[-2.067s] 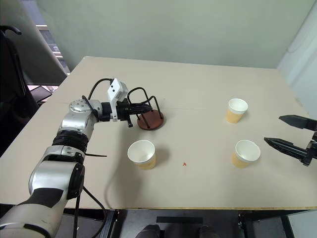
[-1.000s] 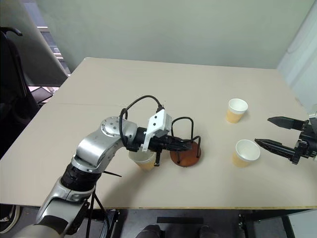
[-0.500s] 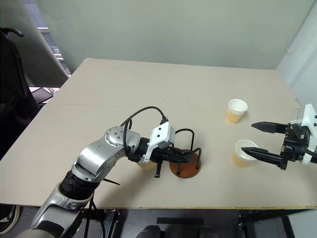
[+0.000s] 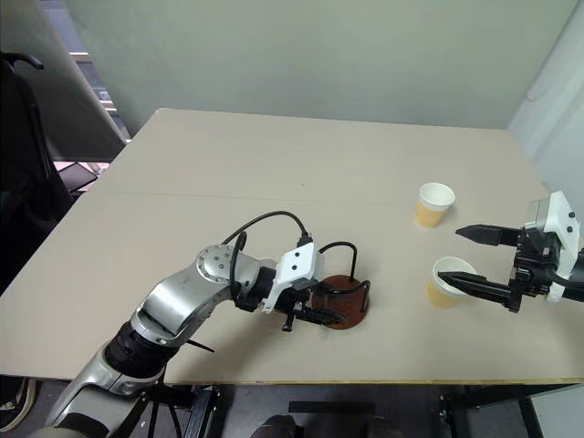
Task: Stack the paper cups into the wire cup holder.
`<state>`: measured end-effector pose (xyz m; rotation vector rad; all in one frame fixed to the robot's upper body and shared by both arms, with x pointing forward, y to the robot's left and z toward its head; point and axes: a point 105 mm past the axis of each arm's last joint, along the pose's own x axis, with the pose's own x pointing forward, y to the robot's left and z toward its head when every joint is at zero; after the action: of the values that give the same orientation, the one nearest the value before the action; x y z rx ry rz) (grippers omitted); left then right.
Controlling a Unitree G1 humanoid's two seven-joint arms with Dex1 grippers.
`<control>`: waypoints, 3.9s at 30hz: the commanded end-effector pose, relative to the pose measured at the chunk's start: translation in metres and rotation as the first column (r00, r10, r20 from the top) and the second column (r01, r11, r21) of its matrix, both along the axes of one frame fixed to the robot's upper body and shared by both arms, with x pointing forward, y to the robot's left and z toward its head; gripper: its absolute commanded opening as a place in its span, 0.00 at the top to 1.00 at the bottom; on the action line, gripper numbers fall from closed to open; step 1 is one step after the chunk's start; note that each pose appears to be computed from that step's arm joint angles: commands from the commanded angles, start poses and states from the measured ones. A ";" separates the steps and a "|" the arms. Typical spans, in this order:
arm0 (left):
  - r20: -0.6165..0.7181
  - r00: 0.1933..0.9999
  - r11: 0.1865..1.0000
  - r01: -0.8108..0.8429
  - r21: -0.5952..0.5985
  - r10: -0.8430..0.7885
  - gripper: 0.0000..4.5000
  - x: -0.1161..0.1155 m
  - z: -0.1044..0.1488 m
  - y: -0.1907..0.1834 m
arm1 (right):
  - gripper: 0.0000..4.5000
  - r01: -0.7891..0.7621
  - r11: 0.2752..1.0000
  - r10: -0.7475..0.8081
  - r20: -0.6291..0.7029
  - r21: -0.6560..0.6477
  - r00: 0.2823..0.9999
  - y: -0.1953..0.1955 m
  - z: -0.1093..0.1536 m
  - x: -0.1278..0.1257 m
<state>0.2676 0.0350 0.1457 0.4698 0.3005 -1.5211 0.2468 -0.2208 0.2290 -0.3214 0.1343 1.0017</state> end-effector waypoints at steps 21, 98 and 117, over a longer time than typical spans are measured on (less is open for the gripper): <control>0.103 0.995 0.992 -0.003 -0.124 0.016 0.08 -0.001 0.040 0.034 | 0.00 -0.065 0.934 0.034 -0.093 -0.350 0.995 -0.005 -0.049 0.021; 0.102 0.906 0.887 -0.370 -0.277 0.410 0.07 -0.042 0.091 0.165 | 0.54 -0.591 0.658 0.701 0.092 -0.466 0.708 0.140 0.012 0.020; 0.187 0.938 0.955 -0.296 -0.011 0.292 0.07 0.057 0.060 0.138 | 0.01 -0.400 0.910 0.415 0.188 -0.110 0.890 0.067 0.060 -0.008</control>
<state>0.3261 0.1753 0.1955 0.5042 0.2533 -1.1393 0.2473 -0.1542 0.2790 -0.5001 -0.0542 1.3939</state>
